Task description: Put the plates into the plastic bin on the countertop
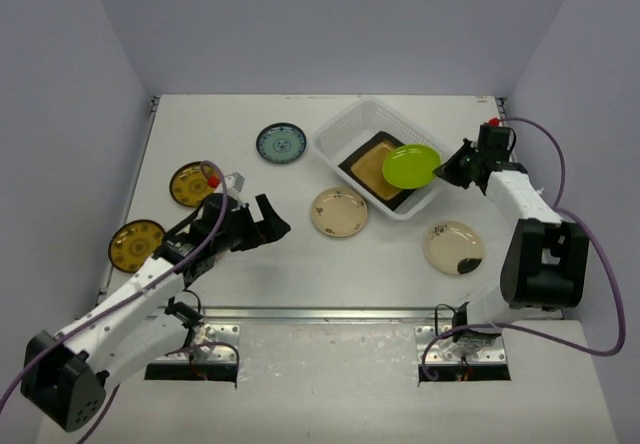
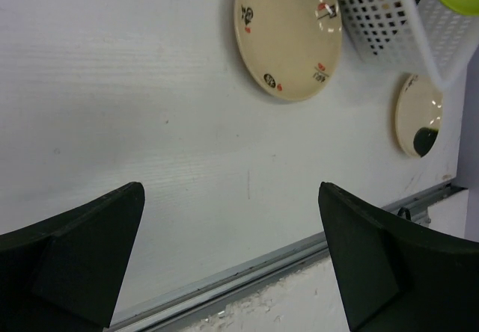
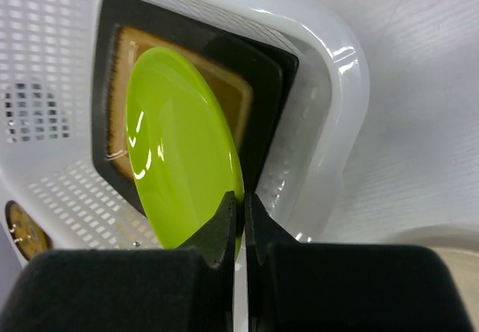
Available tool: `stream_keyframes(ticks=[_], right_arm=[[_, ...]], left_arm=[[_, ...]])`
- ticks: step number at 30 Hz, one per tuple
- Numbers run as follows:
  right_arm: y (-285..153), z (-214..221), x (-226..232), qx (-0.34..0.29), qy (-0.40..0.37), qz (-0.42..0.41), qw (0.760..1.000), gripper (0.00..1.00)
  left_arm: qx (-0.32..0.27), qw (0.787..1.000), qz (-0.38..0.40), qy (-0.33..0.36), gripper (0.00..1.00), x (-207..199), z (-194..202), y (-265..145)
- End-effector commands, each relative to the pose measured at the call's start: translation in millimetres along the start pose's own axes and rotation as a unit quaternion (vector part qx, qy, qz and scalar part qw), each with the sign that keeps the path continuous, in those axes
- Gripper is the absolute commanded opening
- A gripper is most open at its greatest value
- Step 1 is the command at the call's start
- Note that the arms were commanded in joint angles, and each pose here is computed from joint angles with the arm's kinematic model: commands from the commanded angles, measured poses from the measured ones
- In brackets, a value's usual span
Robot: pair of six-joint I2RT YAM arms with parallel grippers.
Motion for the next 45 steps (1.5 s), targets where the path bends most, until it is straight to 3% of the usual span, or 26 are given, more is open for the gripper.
stream_keyframes(ticks=[1, 5, 7, 9, 15, 16, 19, 21, 27, 31, 34, 38, 41, 45], right_arm=[[7.9, -23.9, 15.7, -0.008, -0.018, -0.024, 1.0, 0.0], [13.3, -26.5, 23.1, -0.001, -0.011, -0.049, 0.999, 0.19], [15.7, -28.9, 31.2, 0.005, -0.015, -0.067, 0.998, 0.44], [14.7, -32.1, 38.3, 0.008, -0.03, -0.081, 0.996, 0.58], [-14.6, -32.7, 42.4, 0.012, -0.056, -0.05, 0.997, 0.81], [-32.6, -27.3, 43.4, -0.007, -0.063, -0.054, 0.997, 0.89], [-69.7, -16.8, 52.6, -0.054, -0.083, -0.089, 0.991, 0.99], [-103.2, -6.4, 62.7, -0.08, -0.106, -0.139, 0.981, 0.99], [-131.6, 24.8, 65.0, -0.077, -0.136, -0.2, 0.967, 0.99], [-145.3, 35.8, 67.9, -0.081, -0.142, -0.23, 0.959, 0.99], [-158.4, 36.4, 72.6, -0.095, -0.149, -0.246, 0.953, 0.99], [-171.6, 35.3, 78.7, -0.111, -0.155, -0.265, 0.945, 0.99], [-174.5, 38.1, 81.6, -0.11, -0.157, -0.284, 0.94, 0.99], [-175.0, 48.2, 82.7, -0.091, -0.157, -0.311, 0.933, 0.99]], left_arm=[[0.027, 0.996, 0.085, -0.012, 1.0, -33.0, 2.2, 23.7], [0.026, 0.998, 0.062, -0.005, 1.0, -30.3, 1.7, 39.7], [0.031, 0.999, 0.044, 0.0, 1.0, -28.0, 1.3, 53.1], [0.036, 0.999, 0.029, 0.005, 1.0, -26.6, 0.3, 67.4], [0.049, 0.998, -0.022, 0.021, 1.0, -18.5, -1.1, 106.1], [0.056, 0.997, -0.034, 0.027, 1.0, -17.4, -1.0, 118.7], [0.073, 0.995, -0.052, 0.035, 0.98, -16.3, -0.2, 143.4], [0.077, 0.995, -0.052, 0.045, 0.94, -23.9, -5.7, 163.1], [0.102, 0.99, -0.081, 0.051, 0.77, -14.3, -0.8, 201.8], [0.11, 0.988, -0.1, 0.05, 0.46, -6.8, 2.1, 210.5], [0.113, 0.986, -0.116, 0.05, 0.32, 3.9, 7.2, 211.5], [0.119, 0.984, -0.117, 0.055, 0.0, 9.7, 11.5, 210.6], [0.108, 0.986, -0.114, 0.055, 0.0, 9.1, 10.2, 200.0], [0.052, 0.994, -0.081, 0.048, 0.0, -2.9, -2.8, 147.6]])
Point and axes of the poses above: each gripper's point midway between its finger pads, its own y axis out along the fingers, its own x axis along the line the jaws close on, z = x × y, the point moved 6 cm from there along -y, back along the fingers, and after that the axes turned 11 degrees about -y, right-handed, at the moved point
